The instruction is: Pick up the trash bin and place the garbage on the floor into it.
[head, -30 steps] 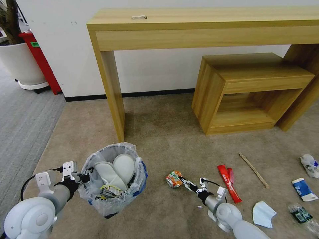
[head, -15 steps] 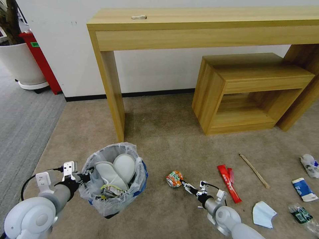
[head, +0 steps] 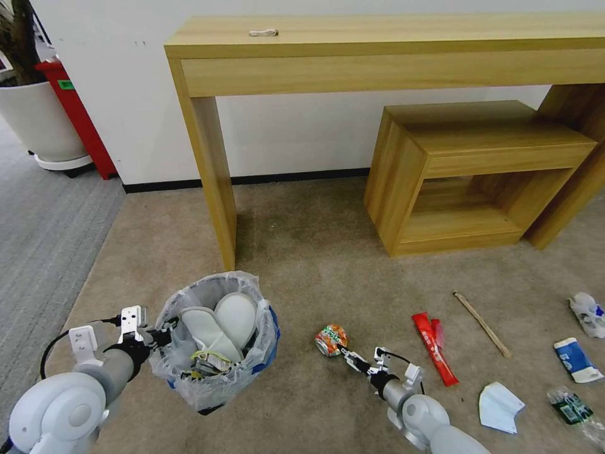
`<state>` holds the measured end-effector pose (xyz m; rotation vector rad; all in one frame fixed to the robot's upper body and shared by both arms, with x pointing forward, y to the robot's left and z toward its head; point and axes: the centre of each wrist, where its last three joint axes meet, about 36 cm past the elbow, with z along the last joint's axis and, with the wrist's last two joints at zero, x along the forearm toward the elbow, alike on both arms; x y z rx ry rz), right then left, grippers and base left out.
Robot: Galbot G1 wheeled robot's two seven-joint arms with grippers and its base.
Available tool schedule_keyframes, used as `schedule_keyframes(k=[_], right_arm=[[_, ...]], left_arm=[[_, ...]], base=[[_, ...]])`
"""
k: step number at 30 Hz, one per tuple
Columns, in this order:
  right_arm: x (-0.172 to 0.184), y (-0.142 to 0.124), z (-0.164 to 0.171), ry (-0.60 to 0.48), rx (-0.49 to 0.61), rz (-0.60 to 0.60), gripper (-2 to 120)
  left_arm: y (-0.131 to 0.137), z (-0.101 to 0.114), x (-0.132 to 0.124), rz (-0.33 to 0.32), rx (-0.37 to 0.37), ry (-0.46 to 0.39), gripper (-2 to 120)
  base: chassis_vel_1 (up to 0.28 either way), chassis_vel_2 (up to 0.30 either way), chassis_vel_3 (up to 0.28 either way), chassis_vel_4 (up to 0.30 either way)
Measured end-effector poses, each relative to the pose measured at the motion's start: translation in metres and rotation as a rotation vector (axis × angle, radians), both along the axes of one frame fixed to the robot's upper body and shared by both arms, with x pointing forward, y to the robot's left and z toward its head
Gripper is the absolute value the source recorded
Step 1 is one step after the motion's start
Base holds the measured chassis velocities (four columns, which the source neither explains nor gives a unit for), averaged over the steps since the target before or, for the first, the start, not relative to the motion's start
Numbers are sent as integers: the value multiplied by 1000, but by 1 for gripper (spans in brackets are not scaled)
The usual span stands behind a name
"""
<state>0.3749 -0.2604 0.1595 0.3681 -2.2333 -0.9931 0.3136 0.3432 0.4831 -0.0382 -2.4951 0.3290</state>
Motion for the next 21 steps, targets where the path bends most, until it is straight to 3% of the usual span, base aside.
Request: schedule_keyframes(k=[21], right_arm=[[2, 20, -6, -1, 12, 20, 86]], left_arm=[[-1, 4, -3, 0, -1, -11, 1]], base=[[0, 0, 0, 0]])
